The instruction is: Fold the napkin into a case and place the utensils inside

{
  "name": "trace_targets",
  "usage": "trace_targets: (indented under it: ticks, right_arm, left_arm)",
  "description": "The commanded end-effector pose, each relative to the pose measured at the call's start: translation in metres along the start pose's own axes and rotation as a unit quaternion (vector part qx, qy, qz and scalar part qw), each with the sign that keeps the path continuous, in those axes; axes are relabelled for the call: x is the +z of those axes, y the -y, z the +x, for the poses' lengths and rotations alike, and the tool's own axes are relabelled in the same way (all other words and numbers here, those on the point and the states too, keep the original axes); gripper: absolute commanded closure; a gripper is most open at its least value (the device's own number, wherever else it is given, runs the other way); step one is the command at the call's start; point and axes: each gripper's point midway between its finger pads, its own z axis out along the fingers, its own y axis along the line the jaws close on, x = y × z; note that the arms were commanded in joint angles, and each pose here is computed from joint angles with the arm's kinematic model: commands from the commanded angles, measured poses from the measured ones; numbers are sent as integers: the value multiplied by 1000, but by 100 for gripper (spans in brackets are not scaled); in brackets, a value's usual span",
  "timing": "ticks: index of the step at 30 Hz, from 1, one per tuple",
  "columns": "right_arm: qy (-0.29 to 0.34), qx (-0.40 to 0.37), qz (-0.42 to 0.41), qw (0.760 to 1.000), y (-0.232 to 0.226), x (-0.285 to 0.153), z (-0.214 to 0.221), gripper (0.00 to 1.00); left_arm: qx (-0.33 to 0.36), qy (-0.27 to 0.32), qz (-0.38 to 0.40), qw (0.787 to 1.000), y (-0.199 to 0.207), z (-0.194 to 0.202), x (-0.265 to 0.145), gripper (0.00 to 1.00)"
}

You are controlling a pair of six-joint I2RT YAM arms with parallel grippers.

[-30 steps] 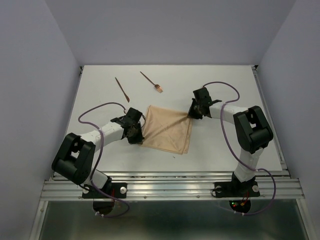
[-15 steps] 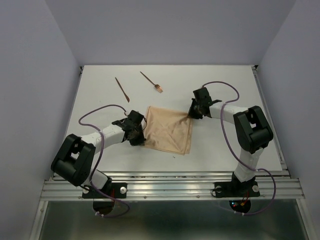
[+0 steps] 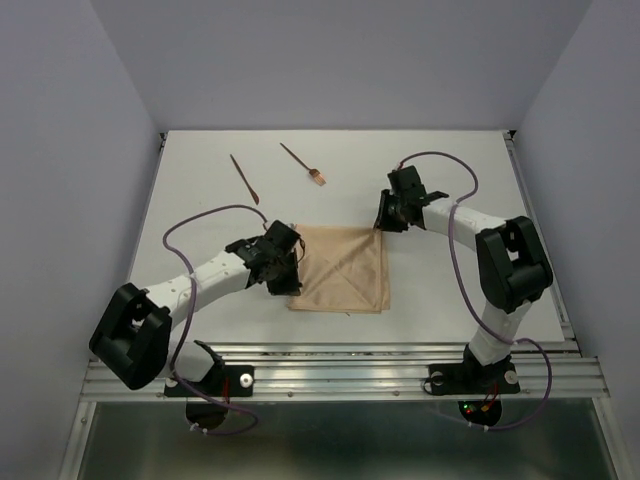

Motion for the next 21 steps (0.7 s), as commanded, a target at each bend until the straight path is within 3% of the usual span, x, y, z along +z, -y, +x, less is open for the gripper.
trace_targets:
  ticks: [1,6,11,12,16,21]
  right_arm:
    - [36,-13,-56,998,-28,-45,-27,68]
    - [-1,-4,-59,998,-27,-61,19,69]
    - [12,26,-41,999,-9,-84,46,71]
    - [26,33,-24,999,-1,-86,44,70]
    - [52,28,10,998,9,-90,32,48]
    - [51,16,30,998,12,-72,14,45]
  left_arm:
    - [39,53,39,997,35,-46,-31,100]
    - [57,75,39,995,56,-81,-29,100]
    - [67,89,74,991,93,-115,-12,100]
    - [69,91,82,990,102,-122,-10,100]
    - [81,100,131,983,154,-158,2,100]
    - [87,98,139,982,180,-183,31,100]
